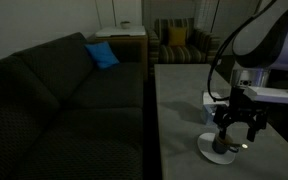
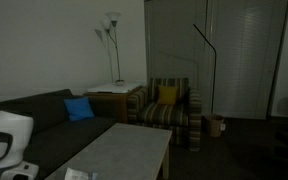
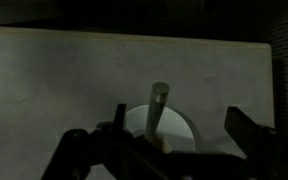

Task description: Remove the spoon from the cup and put it on the table

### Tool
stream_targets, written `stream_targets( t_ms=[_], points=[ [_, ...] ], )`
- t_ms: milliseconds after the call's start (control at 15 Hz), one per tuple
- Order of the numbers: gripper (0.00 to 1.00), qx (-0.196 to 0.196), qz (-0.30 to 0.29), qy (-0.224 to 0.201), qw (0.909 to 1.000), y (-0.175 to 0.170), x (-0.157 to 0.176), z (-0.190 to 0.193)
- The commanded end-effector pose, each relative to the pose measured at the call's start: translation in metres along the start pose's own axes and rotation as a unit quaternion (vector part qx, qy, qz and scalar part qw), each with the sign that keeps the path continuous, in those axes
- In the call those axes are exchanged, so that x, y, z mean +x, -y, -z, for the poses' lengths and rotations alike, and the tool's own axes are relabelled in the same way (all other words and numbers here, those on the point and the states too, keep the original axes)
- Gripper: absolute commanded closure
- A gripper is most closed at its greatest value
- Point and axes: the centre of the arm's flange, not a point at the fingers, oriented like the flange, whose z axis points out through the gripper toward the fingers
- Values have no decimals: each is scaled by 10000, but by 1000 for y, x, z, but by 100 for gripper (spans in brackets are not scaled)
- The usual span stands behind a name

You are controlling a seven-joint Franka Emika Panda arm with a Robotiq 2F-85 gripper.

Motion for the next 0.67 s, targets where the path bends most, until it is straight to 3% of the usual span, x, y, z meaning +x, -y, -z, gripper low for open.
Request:
stream_targets(
  t_ms=[0, 267, 400, 600],
  points=[
    [0, 1, 29, 286, 9996, 4, 13, -22],
    [3, -17, 55, 482, 9988, 2, 14, -35],
    [26, -25, 60, 513, 9987, 3, 15, -36],
    [46, -36, 82, 545, 9985, 5, 16, -34]
  ],
)
